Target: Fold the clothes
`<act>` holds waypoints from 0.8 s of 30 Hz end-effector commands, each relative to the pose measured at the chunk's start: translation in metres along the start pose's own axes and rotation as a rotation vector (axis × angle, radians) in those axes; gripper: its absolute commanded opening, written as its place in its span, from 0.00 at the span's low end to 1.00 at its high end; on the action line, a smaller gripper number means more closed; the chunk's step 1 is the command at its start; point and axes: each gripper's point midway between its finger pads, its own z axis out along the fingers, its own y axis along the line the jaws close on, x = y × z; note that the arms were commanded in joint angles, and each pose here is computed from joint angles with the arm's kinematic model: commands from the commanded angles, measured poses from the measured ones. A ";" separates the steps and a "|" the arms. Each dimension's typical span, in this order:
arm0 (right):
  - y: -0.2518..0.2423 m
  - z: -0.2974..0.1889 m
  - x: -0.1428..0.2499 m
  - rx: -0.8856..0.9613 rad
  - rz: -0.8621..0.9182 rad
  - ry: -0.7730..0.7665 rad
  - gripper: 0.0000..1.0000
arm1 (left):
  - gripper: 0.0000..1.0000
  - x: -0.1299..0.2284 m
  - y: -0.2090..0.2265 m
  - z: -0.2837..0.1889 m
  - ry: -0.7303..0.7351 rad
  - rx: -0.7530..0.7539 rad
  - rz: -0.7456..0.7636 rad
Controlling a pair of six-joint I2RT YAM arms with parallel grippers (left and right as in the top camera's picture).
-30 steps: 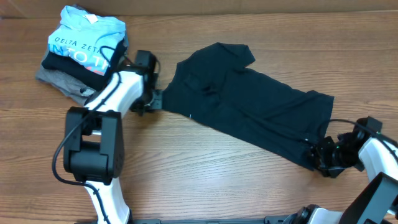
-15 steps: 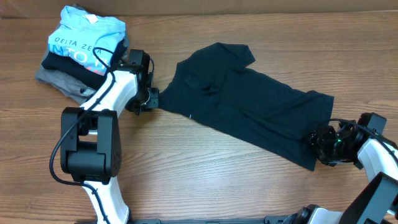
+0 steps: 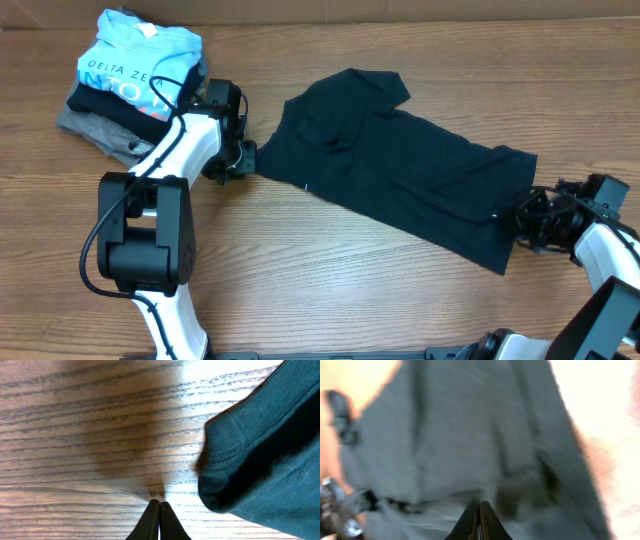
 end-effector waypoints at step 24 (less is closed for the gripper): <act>-0.032 0.004 -0.008 0.131 0.103 -0.080 0.27 | 0.04 -0.003 -0.011 -0.001 -0.004 0.044 -0.013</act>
